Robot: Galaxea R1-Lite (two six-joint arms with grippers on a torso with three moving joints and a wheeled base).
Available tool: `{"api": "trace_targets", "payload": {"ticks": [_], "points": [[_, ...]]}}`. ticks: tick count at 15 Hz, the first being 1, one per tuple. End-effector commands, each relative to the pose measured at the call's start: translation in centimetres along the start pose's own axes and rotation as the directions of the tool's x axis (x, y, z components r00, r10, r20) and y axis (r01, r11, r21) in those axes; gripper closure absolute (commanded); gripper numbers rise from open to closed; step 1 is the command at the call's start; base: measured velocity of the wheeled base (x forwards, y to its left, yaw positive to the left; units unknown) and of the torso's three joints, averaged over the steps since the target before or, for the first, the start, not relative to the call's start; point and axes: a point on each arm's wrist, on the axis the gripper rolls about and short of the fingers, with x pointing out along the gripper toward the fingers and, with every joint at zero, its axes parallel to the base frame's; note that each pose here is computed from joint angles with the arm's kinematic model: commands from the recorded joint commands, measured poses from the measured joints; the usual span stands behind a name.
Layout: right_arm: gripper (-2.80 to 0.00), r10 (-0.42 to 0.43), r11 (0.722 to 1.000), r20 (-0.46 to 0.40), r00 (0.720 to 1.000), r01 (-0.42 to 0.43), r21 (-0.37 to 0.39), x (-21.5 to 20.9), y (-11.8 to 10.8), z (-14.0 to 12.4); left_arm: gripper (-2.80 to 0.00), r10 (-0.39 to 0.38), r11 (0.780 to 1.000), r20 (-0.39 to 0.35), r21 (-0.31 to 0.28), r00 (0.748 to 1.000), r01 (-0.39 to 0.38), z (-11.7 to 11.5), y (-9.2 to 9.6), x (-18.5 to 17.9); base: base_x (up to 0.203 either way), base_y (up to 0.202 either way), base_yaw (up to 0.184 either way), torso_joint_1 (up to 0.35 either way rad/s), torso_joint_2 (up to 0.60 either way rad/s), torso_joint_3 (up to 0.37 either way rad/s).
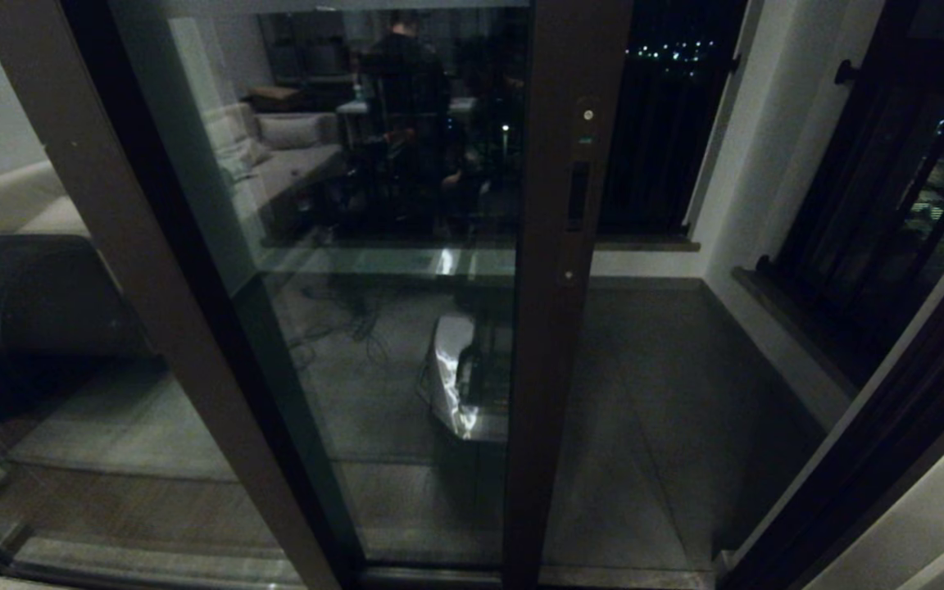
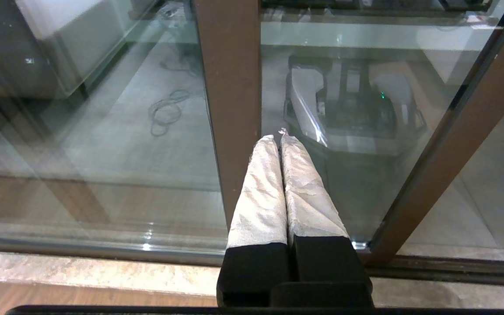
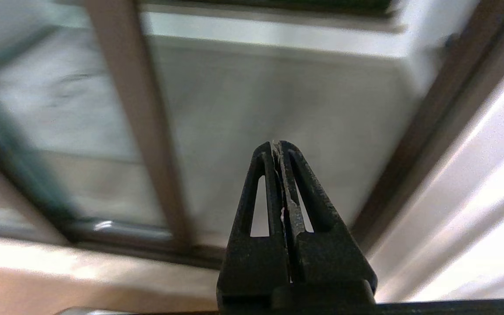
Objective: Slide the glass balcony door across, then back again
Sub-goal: Open the slid door
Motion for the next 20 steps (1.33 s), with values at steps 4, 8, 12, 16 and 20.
{"api": "trace_targets", "payload": {"ticks": [4,8,12,16,20], "points": [[0.0,-0.042,0.999,-0.009,0.999,0.042,0.032,0.47,-0.03,-1.03,0.0,-0.001,1.0,0.0,0.0,1.0,0.001,0.0,0.0,0.0,0.0,0.0,0.0,0.0,0.0,0.0],[0.0,-0.057,0.996,-0.01,0.998,0.057,0.072,0.48,-0.06,-1.06,0.0,-0.002,1.0,0.0,0.0,1.0,0.002,0.0,0.0,0.0,0.0,0.0,0.0,0.0,0.0,0.0],[0.0,-0.057,0.996,-0.01,0.998,0.057,0.072,0.48,-0.06,-1.06,0.0,0.0,1.0,0.0,0.0,1.0,0.0,0.0,0.0,0.0,0.0,0.0,0.0,0.0,0.0,0.0],[0.0,-0.057,0.996,-0.01,0.998,0.057,0.072,0.48,-0.06,-1.06,0.0,0.0,1.0,0.0,0.0,1.0,0.0,0.0,0.0,0.0,0.0,0.0,0.0,0.0,0.0,0.0],[0.0,-0.057,0.996,-0.01,0.998,0.057,0.072,0.48,-0.06,-1.06,0.0,0.0,1.0,0.0,0.0,1.0,0.0,0.0,0.0,0.0,0.0,0.0,0.0,0.0,0.0,0.0]]}}
